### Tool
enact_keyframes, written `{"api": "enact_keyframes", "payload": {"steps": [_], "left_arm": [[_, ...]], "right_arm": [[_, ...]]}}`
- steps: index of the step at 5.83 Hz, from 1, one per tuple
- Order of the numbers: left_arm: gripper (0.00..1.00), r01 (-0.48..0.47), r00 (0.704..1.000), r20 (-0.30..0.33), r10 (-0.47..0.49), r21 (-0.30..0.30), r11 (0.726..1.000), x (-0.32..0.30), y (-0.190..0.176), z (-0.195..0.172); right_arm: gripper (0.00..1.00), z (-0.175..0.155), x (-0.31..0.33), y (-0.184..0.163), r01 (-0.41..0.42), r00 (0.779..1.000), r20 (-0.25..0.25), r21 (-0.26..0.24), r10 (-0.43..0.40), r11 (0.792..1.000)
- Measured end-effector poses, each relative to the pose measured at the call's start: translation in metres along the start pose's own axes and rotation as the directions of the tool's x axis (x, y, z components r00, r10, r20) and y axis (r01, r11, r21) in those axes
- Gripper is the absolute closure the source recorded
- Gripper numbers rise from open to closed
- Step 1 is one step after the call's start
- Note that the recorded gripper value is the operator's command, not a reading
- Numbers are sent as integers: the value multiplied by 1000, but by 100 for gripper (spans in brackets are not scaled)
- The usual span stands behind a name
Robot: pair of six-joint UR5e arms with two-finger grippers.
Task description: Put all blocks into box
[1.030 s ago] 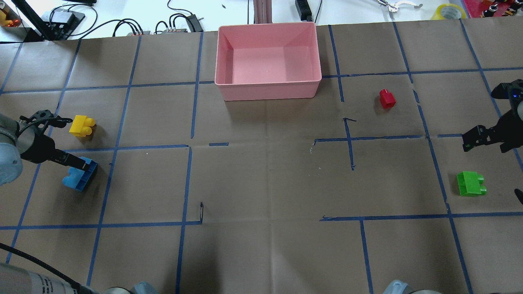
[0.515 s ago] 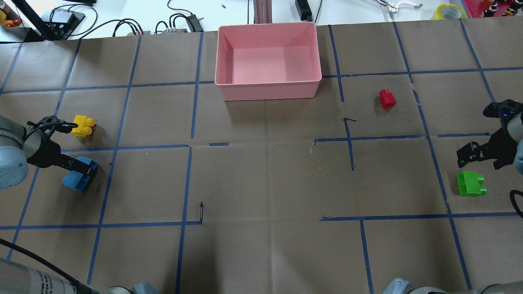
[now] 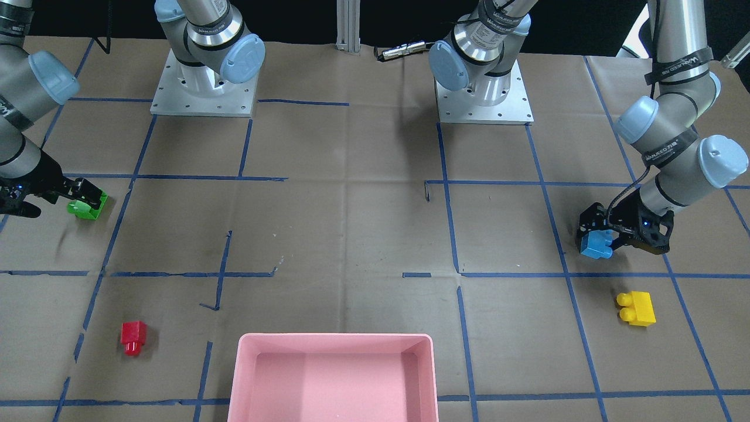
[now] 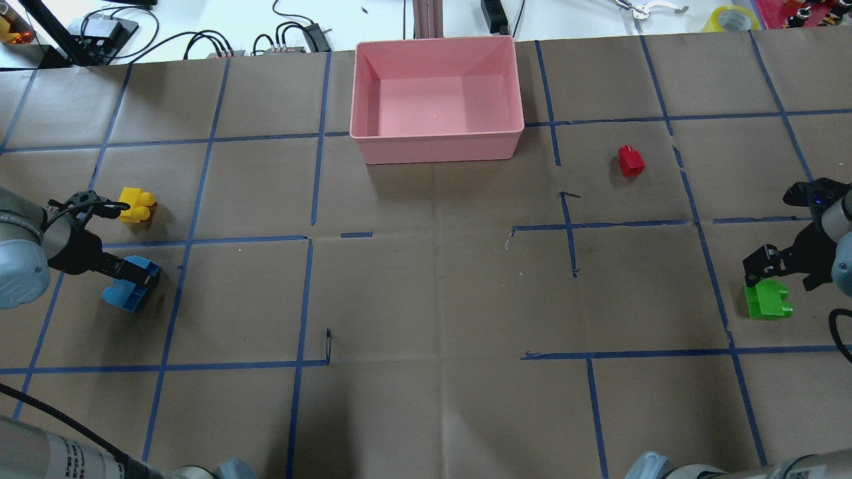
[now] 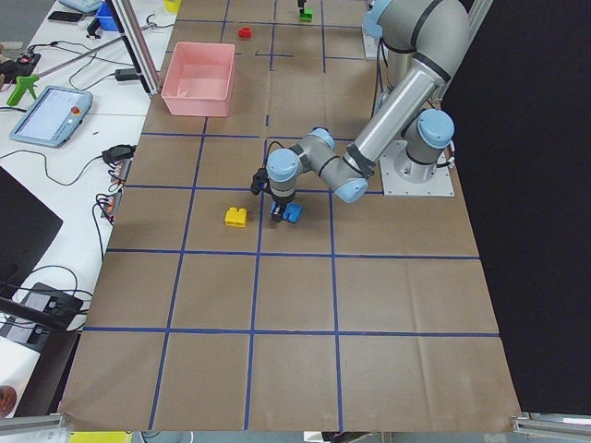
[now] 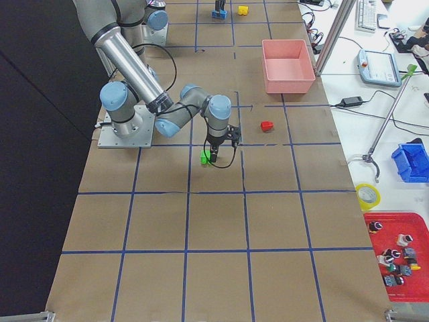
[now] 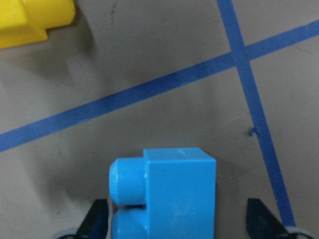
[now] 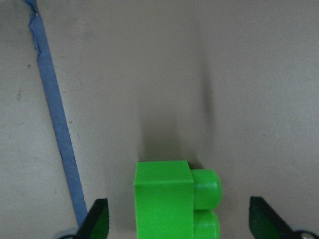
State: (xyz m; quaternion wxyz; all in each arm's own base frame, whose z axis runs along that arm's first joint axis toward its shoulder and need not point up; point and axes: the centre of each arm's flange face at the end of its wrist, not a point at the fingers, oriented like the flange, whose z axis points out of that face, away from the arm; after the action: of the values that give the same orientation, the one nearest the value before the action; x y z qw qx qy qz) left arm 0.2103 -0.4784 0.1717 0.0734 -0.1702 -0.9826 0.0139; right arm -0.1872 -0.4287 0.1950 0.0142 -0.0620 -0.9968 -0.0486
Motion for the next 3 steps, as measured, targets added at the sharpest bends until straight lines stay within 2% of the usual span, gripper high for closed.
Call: {"api": "enact_keyframes", "payload": {"steps": [1, 3], "left_arm": [[59, -5, 1000, 4, 5, 2, 1000, -1, -1, -1], [77, -14, 999, 31, 15, -30, 999, -6, 1, -3]], "right_arm": [[1, 5, 1, 1, 0, 1000, -6, -14, 0, 1000], [1, 13, 3, 7, -5, 1000, -21, -48, 4, 999]]}}
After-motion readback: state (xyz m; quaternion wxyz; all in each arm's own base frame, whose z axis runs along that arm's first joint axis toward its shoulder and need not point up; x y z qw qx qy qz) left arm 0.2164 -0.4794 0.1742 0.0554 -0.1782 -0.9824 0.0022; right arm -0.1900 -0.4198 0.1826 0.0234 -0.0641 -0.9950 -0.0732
